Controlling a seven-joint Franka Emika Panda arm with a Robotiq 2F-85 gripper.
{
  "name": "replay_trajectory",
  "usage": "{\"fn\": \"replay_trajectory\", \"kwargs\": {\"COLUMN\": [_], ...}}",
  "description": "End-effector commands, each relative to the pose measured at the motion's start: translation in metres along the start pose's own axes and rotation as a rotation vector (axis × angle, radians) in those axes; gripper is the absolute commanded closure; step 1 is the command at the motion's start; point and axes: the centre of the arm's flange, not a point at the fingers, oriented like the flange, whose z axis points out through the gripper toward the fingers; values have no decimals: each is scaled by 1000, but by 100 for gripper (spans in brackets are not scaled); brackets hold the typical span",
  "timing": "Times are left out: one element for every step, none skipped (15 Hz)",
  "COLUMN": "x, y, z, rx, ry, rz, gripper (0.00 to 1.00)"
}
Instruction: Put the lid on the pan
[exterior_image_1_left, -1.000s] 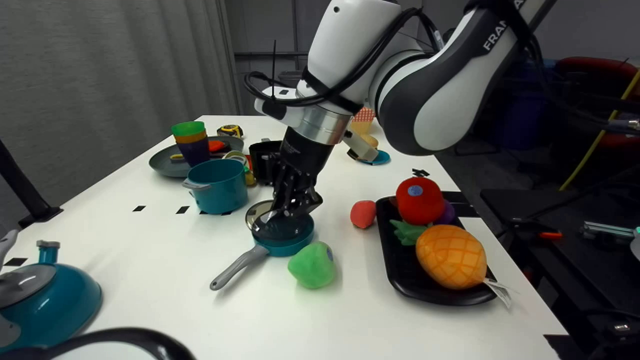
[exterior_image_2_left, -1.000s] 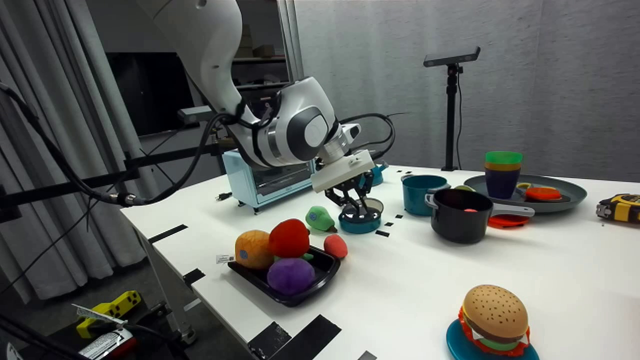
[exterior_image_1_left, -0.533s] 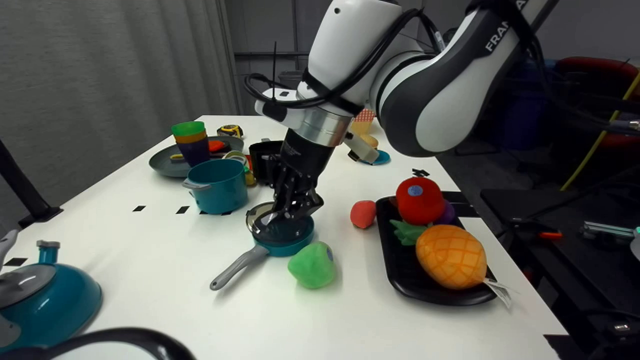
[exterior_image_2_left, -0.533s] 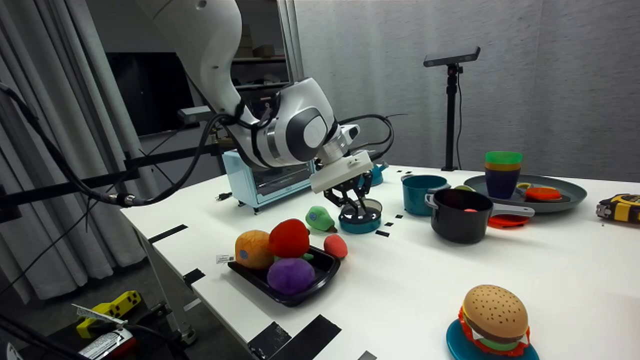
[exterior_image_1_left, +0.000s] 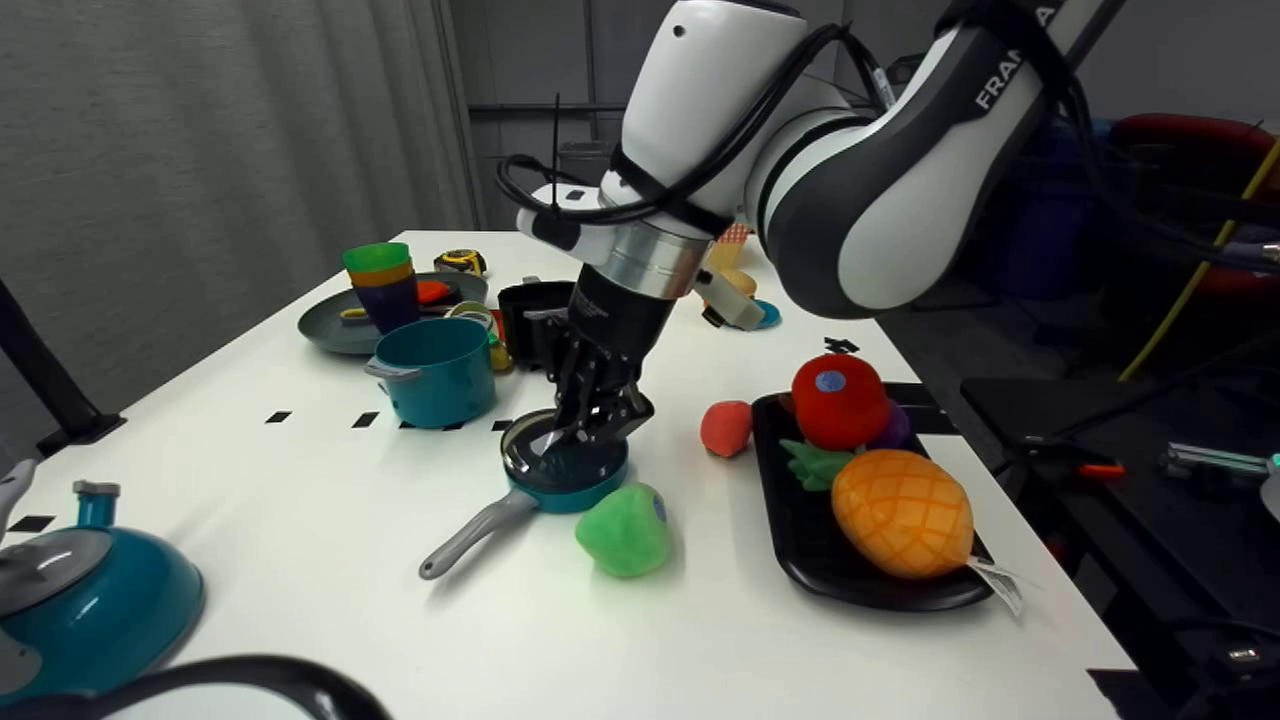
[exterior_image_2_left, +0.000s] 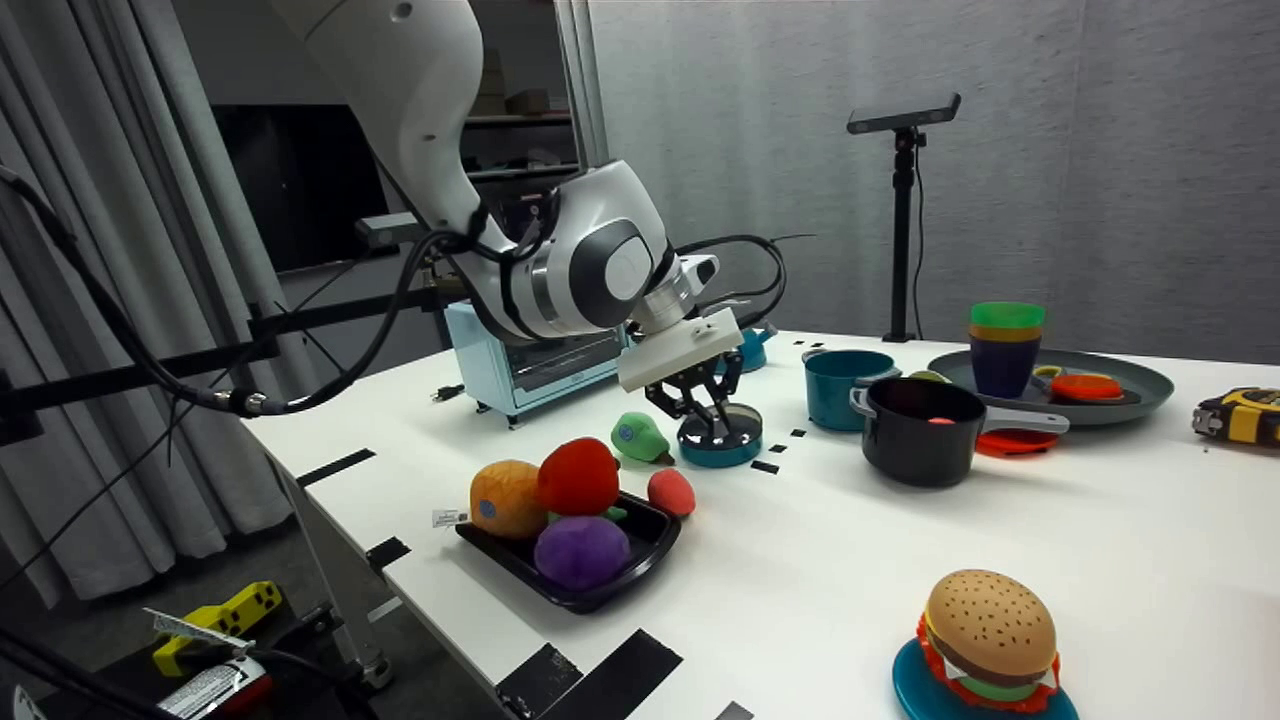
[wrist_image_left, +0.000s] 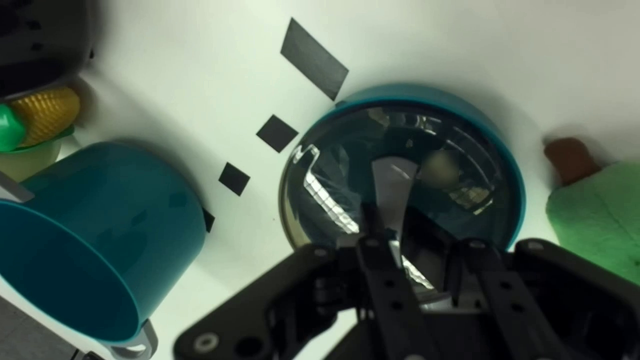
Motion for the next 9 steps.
{"fn": "replay_trajectory", "kwargs": {"x": [-3, -3, -4, -5, -6, -6, -5, -5, -4], "y": [-2, -2, -2, -3, -4, -4, -3, -3, -3], "z": [-1, -1, -2, -2, -2, -3, -3, -4, -6], "rx": [2, 3, 3, 1, -1, 0, 1, 1, 1], "ry": [-1, -1, 3, 6, 11, 13, 16, 20, 24], "rz": [8, 9, 6, 0, -3, -4, -1, 0, -2], "gripper": [96, 79, 58, 55, 53, 47, 39, 32, 25]}}
